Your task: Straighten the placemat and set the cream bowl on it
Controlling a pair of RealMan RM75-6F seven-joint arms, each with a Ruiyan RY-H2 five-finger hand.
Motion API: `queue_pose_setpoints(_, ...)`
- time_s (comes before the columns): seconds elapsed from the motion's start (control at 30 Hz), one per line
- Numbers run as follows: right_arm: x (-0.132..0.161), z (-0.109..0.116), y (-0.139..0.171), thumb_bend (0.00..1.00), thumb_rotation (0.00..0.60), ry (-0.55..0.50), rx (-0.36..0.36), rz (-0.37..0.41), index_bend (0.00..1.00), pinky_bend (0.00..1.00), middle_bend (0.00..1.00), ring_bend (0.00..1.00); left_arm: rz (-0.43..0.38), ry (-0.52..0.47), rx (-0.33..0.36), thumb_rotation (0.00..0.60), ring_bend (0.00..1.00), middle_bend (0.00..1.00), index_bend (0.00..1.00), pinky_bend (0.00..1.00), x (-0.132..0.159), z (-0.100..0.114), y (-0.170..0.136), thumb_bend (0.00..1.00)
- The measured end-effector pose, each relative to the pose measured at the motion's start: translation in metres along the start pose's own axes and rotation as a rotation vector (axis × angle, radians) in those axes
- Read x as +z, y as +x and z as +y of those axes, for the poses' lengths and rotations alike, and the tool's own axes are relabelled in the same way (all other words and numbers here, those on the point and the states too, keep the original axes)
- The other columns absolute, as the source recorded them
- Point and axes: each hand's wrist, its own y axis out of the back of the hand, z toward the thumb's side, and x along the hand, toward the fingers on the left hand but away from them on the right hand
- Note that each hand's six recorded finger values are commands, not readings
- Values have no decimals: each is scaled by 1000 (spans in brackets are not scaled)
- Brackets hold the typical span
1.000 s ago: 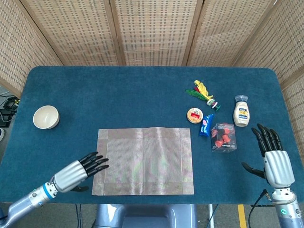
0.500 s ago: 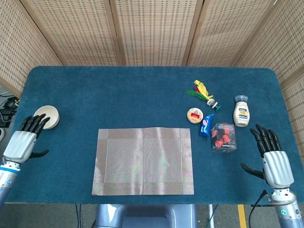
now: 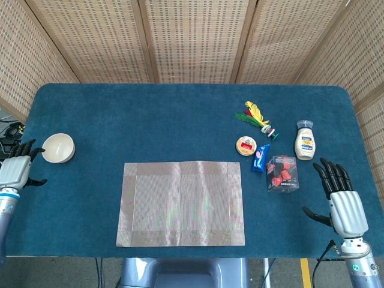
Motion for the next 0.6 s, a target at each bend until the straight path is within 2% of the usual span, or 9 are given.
queue_pose_setpoints(0.1,-1,-1,-1,0,600,2,3,-4,0,0,0,0,22,-13,-7,600,0,0,311,0,-2,-9,15,84)
queue_pose_setpoints(0.23,-2,-2,-2,0,600,9,6,-5,0,0,0,0,33,-31,-30,600,0,0,317,0,5,-21,31,168)
queue_pose_setpoints(0.37,-3,-4,-3,0,600,19,7,-11,0,0,0,0,38,-55,-51,600,0,0,369,0,12,-28,41,321)
queue_pose_setpoints(0.43,-3,-4,-3,0,600,21,6,-13,0,0,0,0,38,-68,-52,600,0,0,441,0,15,-30,45,400)
queue_pose_setpoints(0.5,-4,-5,-3,0,600,22,6,-15,0,0,0,0,34,-81,-50,600,0,0,562,0,18,-31,48,478)
queue_pose_setpoints(0.6,-4,-5,-3,0,600,21,6,-15,0,0,0,0,22,-91,-33,600,0,0,674,0,21,-31,49,504)
